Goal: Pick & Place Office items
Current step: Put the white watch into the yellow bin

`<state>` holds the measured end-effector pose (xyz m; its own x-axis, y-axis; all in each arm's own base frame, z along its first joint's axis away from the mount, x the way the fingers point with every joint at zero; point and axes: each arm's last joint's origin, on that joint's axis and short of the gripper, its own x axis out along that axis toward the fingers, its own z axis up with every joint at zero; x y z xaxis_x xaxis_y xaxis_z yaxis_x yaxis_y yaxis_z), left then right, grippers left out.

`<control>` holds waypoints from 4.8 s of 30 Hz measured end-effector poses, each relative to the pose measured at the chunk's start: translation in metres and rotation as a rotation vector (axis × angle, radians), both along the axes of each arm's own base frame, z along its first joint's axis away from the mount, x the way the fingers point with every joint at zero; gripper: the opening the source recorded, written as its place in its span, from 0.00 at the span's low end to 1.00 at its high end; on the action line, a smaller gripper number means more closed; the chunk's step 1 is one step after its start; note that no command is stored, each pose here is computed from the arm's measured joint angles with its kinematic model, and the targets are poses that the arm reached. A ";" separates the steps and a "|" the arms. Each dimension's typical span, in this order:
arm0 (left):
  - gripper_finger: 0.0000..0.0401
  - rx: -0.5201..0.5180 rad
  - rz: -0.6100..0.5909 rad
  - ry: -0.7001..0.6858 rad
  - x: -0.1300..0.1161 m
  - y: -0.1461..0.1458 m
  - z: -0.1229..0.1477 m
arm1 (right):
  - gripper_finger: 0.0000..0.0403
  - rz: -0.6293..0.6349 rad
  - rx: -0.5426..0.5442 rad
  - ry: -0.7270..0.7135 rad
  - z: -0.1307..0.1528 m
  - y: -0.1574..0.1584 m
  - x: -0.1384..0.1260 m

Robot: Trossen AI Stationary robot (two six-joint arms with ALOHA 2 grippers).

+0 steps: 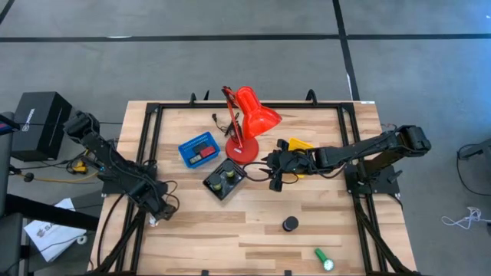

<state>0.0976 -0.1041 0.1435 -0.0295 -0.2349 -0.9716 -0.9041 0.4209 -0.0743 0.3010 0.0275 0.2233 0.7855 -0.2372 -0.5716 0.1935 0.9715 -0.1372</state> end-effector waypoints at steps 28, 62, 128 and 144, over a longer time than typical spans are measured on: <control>0.20 0.060 -0.054 -0.424 0.025 -0.012 0.013 | 0.39 0.000 0.000 -0.001 0.000 0.000 0.000; 0.19 0.817 -0.408 -1.225 0.117 0.036 0.089 | 0.39 0.029 -0.038 -0.281 -0.002 0.004 0.052; 0.21 0.874 -0.374 -1.198 0.123 0.036 0.083 | 0.15 -0.018 0.120 -0.236 0.001 0.018 0.115; 0.36 0.873 -0.372 -1.202 0.123 0.035 0.084 | 0.06 -0.009 0.096 -0.211 0.000 0.018 0.114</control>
